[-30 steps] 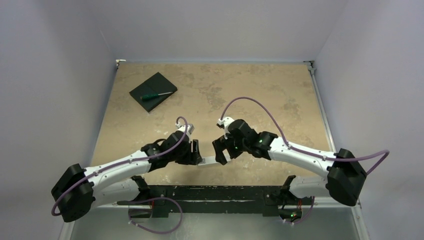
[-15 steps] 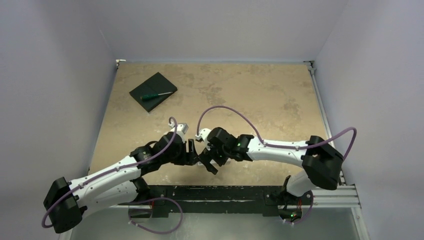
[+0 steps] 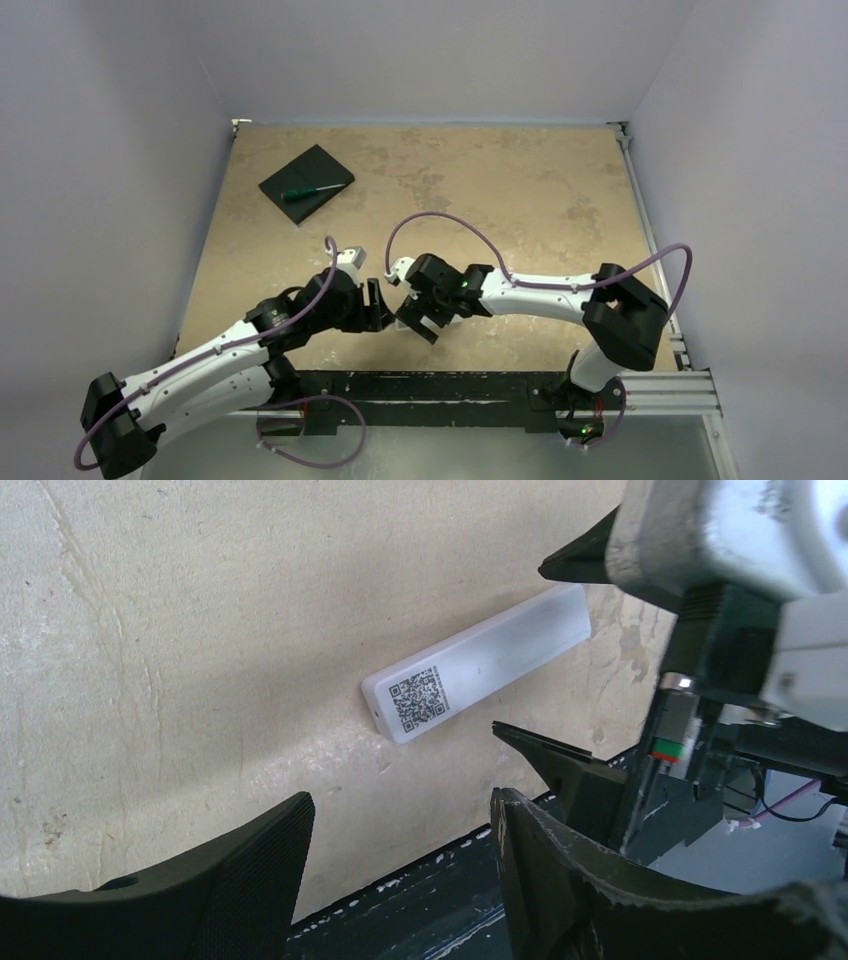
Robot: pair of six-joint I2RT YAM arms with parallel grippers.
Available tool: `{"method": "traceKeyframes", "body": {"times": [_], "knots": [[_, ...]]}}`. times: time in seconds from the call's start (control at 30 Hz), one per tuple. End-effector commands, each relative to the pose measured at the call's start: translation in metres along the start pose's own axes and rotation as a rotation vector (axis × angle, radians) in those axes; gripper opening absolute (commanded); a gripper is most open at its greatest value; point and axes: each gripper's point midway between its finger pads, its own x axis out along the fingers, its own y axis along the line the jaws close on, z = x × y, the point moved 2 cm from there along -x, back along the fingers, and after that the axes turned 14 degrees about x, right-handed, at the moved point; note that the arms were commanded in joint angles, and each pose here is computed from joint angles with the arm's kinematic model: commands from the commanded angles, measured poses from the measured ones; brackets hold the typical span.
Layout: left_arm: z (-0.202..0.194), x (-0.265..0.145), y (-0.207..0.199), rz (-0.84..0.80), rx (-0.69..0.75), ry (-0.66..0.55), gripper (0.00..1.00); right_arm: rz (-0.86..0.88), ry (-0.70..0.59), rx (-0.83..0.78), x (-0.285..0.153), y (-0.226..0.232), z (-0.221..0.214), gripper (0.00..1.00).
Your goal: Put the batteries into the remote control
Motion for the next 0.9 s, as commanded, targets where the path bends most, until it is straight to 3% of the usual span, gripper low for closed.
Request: {"method": "traceKeyframes", "body": {"times": [0.0,0.33,0.5,0.87], "knots": [[0.009,-0.01,-0.006,-0.023,-0.035,-0.029,0.65,-0.053,0.02,-0.061,-0.003,-0.008,0.006,0.99],[0.015,-0.028,-0.009,-0.041,-0.063,-0.063,0.65,-0.094,0.123,-0.125,0.004,-0.016,-0.007,0.92],[0.016,-0.03,-0.01,-0.044,-0.063,-0.063,0.65,-0.079,0.168,-0.137,0.007,-0.015,-0.015,0.84],[0.015,-0.031,-0.008,-0.035,-0.065,-0.066,0.65,-0.077,0.224,-0.11,0.013,-0.012,-0.021,0.53]]}}
